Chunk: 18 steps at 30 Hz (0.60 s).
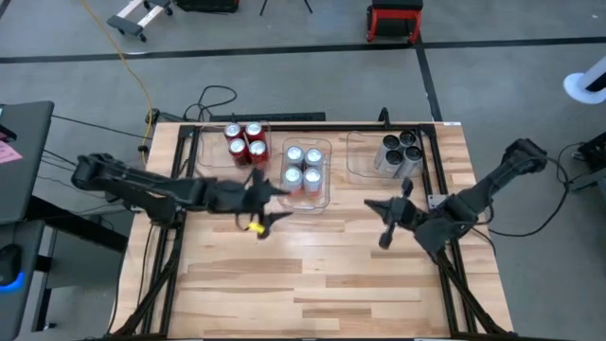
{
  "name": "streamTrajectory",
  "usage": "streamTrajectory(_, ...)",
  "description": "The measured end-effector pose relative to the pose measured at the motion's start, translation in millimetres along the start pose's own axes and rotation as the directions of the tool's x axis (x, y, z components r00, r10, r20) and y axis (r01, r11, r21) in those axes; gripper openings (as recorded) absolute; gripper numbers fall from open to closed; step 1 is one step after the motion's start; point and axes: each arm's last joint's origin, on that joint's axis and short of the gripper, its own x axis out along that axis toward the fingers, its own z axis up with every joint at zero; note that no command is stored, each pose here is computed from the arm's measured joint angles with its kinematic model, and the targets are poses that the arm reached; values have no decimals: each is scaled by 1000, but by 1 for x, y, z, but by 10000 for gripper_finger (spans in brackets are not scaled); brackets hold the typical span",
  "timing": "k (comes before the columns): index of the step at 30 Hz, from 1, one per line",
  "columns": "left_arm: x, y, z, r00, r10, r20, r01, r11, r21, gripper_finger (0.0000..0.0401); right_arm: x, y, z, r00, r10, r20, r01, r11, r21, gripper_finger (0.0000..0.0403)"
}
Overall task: Sort soda cans
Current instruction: Return to Home Position
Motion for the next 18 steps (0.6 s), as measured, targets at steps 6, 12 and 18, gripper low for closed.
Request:
streamTrajectory(6, -25, -25, -15, 995, -24, 95, 19, 998, 59, 172, 8, 13, -13, 978, 163, 129, -162, 987, -12, 4)
streamTrajectory(12, -31, -23, -38, 989, -38, 141, 30, 998, 61, 114, 26, 2, -43, 960, 197, 199, -206, 978, 24, 4)
streamTrajectory(18, -38, -2, -37, 982, -71, 176, 58, 995, 78, 83, 33, -23, -53, 916, 271, 296, -310, 947, 90, 4)
